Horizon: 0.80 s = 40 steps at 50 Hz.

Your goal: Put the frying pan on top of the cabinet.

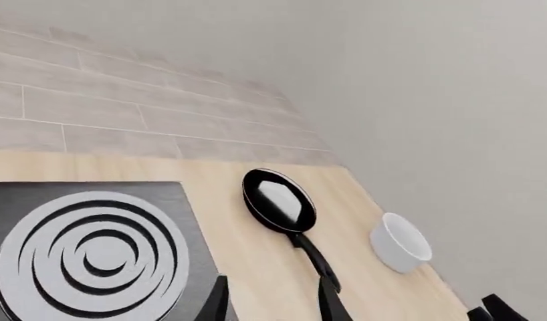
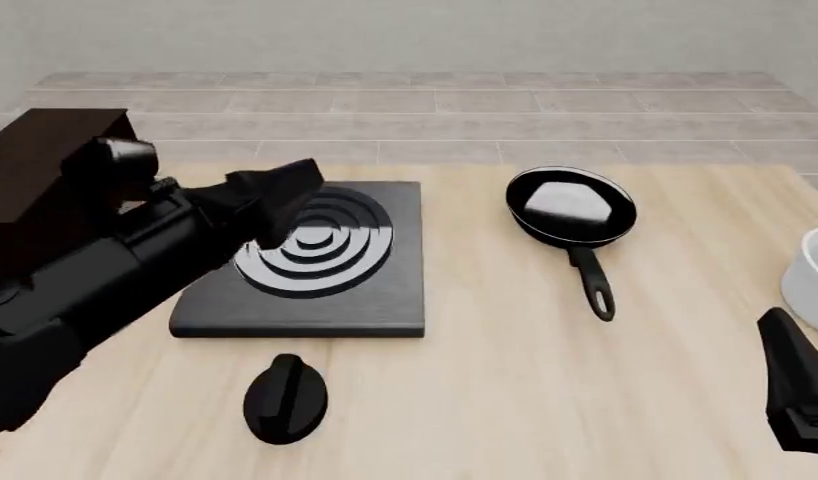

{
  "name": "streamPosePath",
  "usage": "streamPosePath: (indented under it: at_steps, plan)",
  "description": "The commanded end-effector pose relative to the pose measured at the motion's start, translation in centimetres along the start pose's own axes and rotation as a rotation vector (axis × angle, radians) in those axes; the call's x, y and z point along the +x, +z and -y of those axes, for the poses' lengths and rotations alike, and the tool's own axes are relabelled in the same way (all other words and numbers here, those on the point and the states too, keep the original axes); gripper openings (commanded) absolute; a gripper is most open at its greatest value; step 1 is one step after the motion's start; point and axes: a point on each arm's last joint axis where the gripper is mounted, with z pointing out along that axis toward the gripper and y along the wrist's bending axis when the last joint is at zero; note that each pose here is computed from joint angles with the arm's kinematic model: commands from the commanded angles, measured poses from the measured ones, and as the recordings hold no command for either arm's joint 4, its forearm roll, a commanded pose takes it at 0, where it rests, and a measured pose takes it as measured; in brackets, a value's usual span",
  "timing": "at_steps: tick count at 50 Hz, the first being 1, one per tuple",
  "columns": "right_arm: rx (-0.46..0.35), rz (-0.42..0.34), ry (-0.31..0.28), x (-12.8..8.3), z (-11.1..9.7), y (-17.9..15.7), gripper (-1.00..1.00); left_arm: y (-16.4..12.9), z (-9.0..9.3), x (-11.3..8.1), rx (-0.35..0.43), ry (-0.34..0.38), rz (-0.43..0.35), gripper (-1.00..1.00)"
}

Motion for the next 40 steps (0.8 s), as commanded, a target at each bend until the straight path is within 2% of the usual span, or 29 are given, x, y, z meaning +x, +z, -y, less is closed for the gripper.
streamPosePath:
  at_steps: [1, 8, 17, 27, 31, 38, 40]
  plan:
    - [0.000, 0.000, 0.000, 0.0, 0.0, 0.0, 1.00, 3.3, 1.6, 1.6, 0.053, -0.074, -0.075, 1.00]
    - [0.000, -0.001, 0.003, 0.0, 0.0, 0.0, 1.00, 5.1, 2.5, 2.3, 0.076, -0.103, -0.105, 1.00]
    - [0.002, -0.003, 0.009, 0.0, 0.0, 0.0, 1.00, 7.7, 2.3, 3.6, 0.063, -0.149, -0.134, 1.00]
    - [0.002, -0.002, 0.010, 0.0, 0.0, 0.0, 1.00, 10.2, 2.6, 5.6, 0.051, -0.170, -0.198, 1.00]
    - [0.003, -0.001, 0.008, 0.0, 0.0, 0.0, 1.00, 11.0, 2.7, 5.8, 0.050, -0.167, -0.204, 1.00]
    - [0.002, -0.002, 0.006, 0.0, 0.0, 0.0, 1.00, 12.3, 3.8, 6.8, 0.064, -0.179, -0.243, 1.00]
    - [0.002, -0.002, 0.007, 0.0, 0.0, 0.0, 1.00, 12.5, 4.9, 7.5, 0.087, -0.168, -0.270, 1.00]
